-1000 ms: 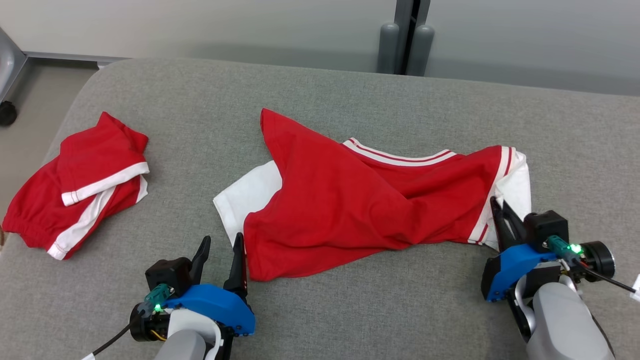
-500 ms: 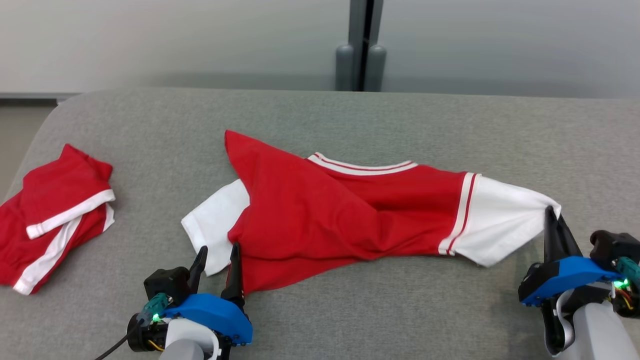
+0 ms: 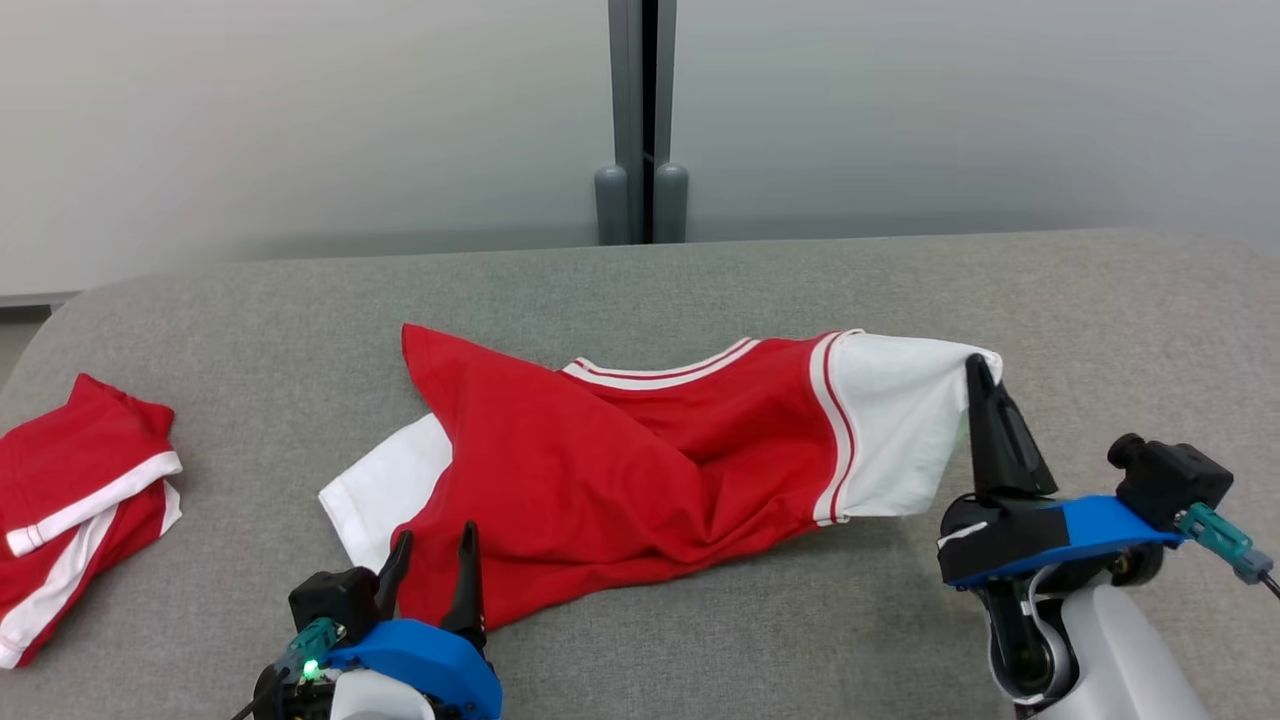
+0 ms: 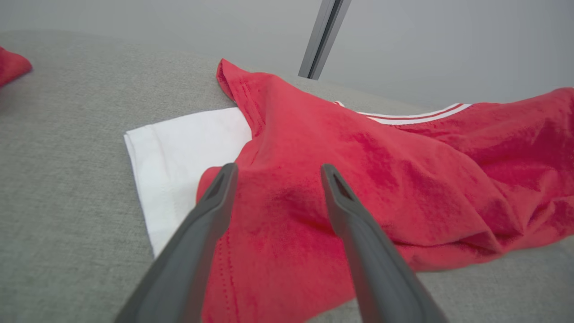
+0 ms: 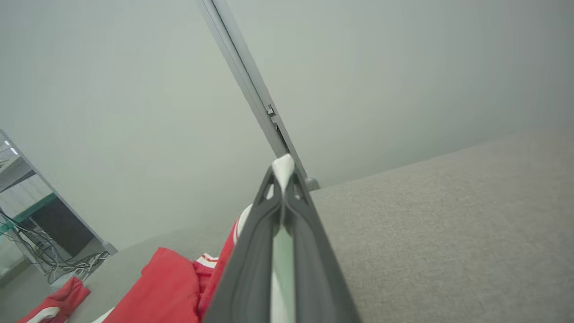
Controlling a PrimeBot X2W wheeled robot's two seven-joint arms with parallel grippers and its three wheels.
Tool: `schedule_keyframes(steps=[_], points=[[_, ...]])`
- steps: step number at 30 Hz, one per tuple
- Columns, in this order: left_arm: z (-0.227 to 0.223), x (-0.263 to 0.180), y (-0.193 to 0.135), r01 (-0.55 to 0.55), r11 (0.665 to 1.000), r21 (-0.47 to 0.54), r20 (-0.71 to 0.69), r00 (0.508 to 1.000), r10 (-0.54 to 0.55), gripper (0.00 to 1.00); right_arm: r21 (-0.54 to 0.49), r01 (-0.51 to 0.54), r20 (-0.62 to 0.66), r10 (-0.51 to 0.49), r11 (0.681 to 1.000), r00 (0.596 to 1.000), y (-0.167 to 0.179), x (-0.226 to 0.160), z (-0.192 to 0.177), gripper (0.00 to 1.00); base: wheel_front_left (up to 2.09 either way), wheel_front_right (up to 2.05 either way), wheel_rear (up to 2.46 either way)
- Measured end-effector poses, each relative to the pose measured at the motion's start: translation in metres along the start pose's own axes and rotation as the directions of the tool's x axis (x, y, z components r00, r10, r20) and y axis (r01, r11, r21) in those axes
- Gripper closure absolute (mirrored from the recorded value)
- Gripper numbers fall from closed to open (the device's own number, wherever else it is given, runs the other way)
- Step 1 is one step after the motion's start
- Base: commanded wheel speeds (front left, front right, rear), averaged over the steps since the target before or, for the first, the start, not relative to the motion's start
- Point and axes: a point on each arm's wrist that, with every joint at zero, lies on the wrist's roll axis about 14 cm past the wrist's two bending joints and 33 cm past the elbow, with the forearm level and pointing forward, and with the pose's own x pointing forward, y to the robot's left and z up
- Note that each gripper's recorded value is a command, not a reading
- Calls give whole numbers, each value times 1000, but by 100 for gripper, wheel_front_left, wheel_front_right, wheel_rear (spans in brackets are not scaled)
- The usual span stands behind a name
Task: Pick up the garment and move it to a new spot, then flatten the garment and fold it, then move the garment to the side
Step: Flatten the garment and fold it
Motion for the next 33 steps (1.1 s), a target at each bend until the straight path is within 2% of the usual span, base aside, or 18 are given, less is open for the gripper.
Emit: schedule_keyframes(steps=[4,7,11,13,17,19,20,22,25,28,31,33], points=[[-2,-3,-2,3,1000,2,-3,1000,-3,0,155,-29,53,21,988,998,15,-9,13,100,0,0,0],[-4,-3,-1,-1,1000,6,-10,1000,1,0,276,-32,73,12,961,997,19,-17,17,100,0,0,0],[-9,-1,-1,0,1000,13,-26,1000,0,0,362,53,15,-63,931,998,0,-30,-3,100,0,0,0],[-10,-1,-1,1,1000,14,-31,1000,0,0,320,117,-32,-113,940,993,-19,-37,-17,100,0,0,0],[-11,1,-1,4,1000,18,-36,999,-4,0,78,195,-134,-183,978,974,-54,-50,-45,100,0,0,0],[-11,1,0,4,1000,21,-35,999,-4,0,-43,216,-176,-220,975,960,-71,-57,-54,100,0,0,0],[-10,1,0,2,1000,23,-33,999,-2,0,-111,208,-194,-227,972,954,-76,-59,-57,85,0,0,0],[-10,0,3,-4,1000,25,-32,999,5,0,-242,176,-242,-235,954,942,-85,-65,-67,0,0,0,0],[-8,-1,8,-23,999,37,-25,999,24,0,-406,112,-290,-244,907,926,-95,-71,-74,0,0,0,0],[-3,-3,12,-42,998,51,-8,999,43,0,-490,107,-308,-286,865,907,-111,-78,-74,0,0,0,0],[4,-5,18,-68,995,71,15,998,67,0,-524,125,-282,-310,843,908,-118,-75,-65,0,0,0,0],[9,-6,21,-83,993,87,35,996,80,0,-532,124,-236,-287,838,928,-112,-63,-51,0,0,0,0]])
